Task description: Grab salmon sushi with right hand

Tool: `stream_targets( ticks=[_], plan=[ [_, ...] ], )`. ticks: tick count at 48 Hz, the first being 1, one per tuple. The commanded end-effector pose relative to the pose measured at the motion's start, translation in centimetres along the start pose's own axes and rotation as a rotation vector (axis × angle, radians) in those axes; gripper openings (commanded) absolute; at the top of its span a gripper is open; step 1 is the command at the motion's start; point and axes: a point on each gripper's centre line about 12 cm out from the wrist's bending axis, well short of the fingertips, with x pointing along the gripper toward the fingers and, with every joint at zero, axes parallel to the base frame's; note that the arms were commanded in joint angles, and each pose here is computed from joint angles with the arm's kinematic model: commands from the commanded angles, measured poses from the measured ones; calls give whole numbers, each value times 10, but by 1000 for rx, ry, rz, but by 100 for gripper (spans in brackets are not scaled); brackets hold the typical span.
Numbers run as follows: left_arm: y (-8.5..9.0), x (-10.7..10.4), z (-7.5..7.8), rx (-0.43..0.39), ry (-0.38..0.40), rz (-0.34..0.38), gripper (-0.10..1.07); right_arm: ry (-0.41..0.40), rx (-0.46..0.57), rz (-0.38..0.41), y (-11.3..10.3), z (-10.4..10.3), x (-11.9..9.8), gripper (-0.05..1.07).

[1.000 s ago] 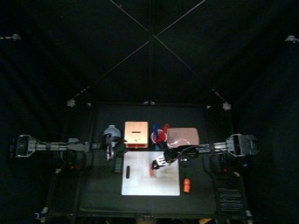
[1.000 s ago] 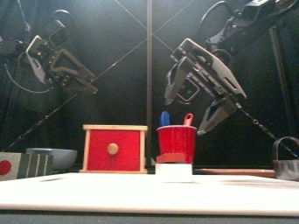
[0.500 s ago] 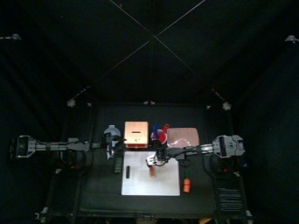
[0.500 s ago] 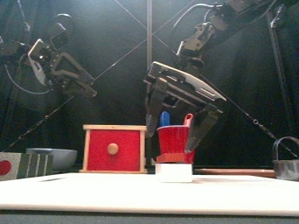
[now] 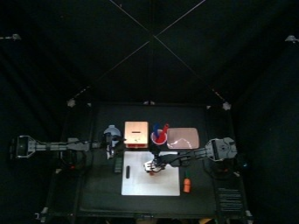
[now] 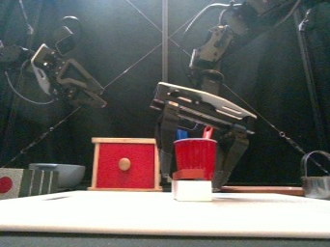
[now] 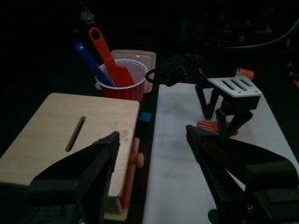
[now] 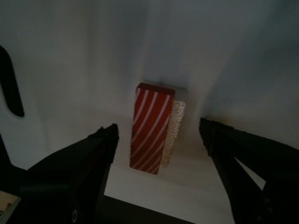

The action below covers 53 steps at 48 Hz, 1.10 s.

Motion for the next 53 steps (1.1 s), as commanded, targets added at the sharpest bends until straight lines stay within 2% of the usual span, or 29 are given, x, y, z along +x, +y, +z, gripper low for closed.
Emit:
stream_targets(
  ticks=[1,11,33,53],
  plan=[
    [1,2,7,3,-20,2,94,-14,-4,35,11,0,-12,101],
    [1,1,5,3,-15,2,94,-5,-2,-10,11,-2,-5,101],
    [2,-2,2,2,-11,7,94,-2,-10,-58,17,-2,1,101],
    [5,-7,4,1,-29,21,94,-4,-16,-78,27,0,-5,101]
  ],
)
